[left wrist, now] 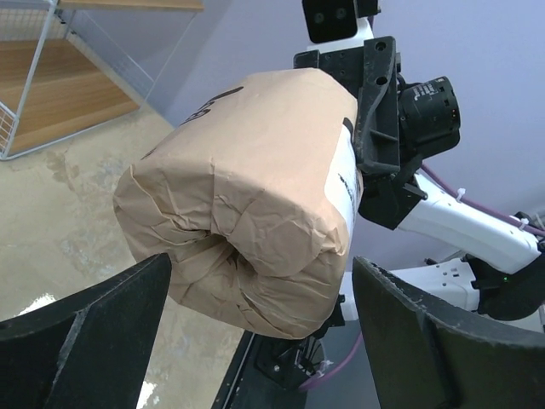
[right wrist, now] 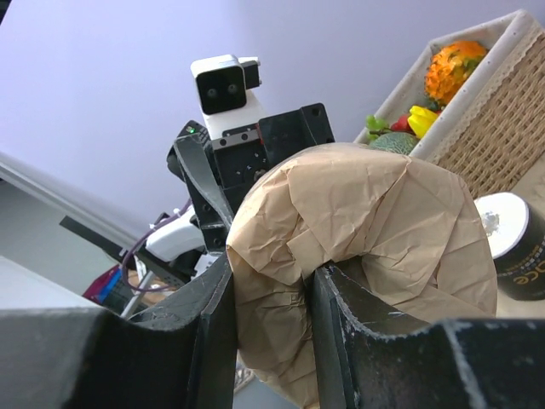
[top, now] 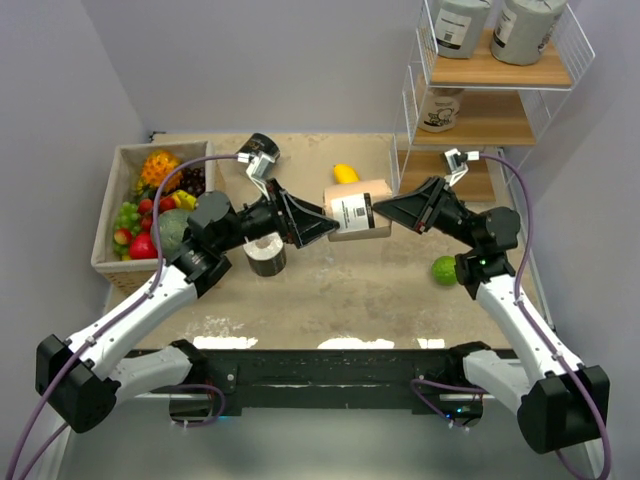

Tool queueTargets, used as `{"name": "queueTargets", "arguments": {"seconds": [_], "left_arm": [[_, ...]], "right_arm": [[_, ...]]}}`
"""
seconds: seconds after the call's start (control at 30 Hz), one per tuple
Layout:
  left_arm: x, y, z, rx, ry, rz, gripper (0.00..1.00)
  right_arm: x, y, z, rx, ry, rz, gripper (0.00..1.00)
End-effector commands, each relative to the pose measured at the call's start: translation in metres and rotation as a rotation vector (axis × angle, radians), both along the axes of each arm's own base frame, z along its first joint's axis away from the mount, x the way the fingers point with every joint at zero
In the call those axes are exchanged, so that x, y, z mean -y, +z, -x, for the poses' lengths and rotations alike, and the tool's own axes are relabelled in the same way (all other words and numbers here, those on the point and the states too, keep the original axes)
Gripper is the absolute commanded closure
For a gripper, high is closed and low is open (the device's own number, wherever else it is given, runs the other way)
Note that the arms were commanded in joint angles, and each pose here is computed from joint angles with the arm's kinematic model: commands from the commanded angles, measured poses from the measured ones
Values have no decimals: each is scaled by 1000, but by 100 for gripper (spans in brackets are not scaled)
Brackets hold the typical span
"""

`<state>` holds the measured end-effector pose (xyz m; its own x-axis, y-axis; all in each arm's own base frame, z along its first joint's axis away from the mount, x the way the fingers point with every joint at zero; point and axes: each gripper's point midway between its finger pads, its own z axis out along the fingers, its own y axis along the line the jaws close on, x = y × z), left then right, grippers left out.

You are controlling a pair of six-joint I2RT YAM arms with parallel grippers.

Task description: Place and organize the paper towels onto the shelf

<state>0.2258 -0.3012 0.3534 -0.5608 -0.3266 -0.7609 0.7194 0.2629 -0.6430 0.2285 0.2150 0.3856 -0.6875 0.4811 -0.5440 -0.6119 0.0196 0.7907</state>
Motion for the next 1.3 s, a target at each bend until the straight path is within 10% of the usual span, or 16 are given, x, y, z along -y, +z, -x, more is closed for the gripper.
{"name": "queueTargets", "arguments": {"seconds": [0.0,0.83,1.1,1.27], "left_arm": [[-2,29,12,75,-41,100,11],[0,1,10,43,-42,73,48],[-3,-5,5,46,-12,41,58],[-6,-34,-11,-11,60,-76,59]], "right_arm": [[-1,9,10,62,24,-29,71],[-6,-87,-16,-121,-36,180,58],[8,-114,-30,-239,-112,255,29],[65,-130,-60,-339,-469,479,19]]}}
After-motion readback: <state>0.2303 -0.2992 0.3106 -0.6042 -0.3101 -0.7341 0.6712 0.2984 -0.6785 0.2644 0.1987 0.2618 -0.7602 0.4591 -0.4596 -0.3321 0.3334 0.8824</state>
